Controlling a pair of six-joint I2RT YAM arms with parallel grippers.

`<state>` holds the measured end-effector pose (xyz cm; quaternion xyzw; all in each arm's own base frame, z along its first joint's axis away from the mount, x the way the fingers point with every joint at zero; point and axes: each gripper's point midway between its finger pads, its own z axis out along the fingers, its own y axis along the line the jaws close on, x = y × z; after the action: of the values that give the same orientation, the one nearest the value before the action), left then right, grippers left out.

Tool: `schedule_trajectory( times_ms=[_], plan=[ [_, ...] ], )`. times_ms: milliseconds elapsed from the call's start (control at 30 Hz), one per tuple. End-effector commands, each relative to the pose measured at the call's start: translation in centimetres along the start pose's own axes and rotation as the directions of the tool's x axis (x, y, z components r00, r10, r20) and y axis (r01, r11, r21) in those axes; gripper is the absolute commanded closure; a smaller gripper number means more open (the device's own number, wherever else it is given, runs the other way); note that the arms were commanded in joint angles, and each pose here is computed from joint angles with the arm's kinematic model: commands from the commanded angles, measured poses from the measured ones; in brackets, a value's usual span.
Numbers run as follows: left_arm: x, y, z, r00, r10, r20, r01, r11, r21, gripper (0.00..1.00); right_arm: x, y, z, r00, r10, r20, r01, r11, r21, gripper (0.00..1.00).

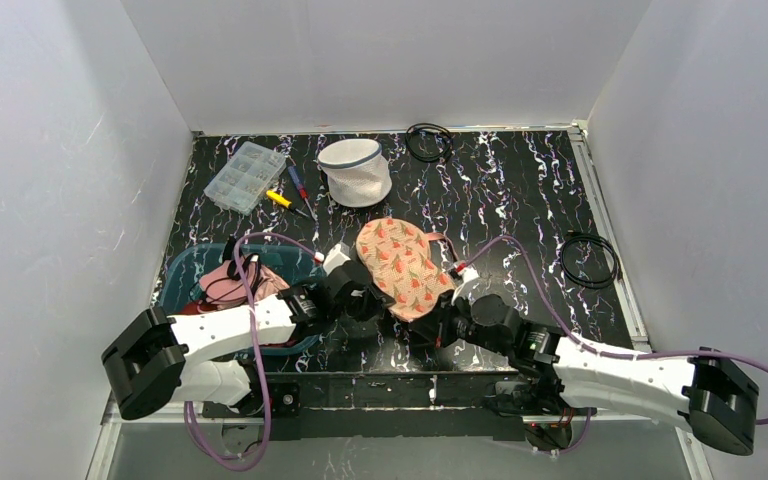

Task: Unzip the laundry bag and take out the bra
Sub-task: Unzip the laundry bag at the center of the board.

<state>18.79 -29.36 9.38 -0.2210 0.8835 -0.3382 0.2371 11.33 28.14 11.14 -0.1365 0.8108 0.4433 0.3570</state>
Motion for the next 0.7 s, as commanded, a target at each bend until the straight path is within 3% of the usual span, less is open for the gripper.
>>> schedule_trajectory(
  times_ms=[0, 367, 467, 667],
  plan=[
    [-2.1, 0.5, -0.4, 0.998, 0.021, 0.066, -0.018, 0.998, -0.053, 1.0, -0.4, -0.1, -0.8, 1.0, -0.022, 0.019, 0.022, 1.0, 0.01, 0.99],
    [-3.1, 1.1, -0.8, 0.997, 0.05, 0.057, -0.047, 0.997, -0.057, 1.0, 0.1, -3.9, -2.6, 1.0, -0.024, -0.002, 0.024, 0.979, 0.201, 0.99],
    [-2.9, 1.0, -0.6, 0.996, 0.086, 0.015, -0.085, 0.995, -0.042, 1.0, 0.4, -5.2, -3.2, 1.0, -0.012, 0.0, 0.011, 0.965, 0.261, 0.99],
    [-2.5, 0.3, 0.1, 0.966, 0.22, -0.133, -0.218, 0.975, 0.033, 1.0, 0.0, -4.6, -3.7, 0.998, -0.064, -0.006, 0.064, 0.972, 0.227, 0.99]
  ],
)
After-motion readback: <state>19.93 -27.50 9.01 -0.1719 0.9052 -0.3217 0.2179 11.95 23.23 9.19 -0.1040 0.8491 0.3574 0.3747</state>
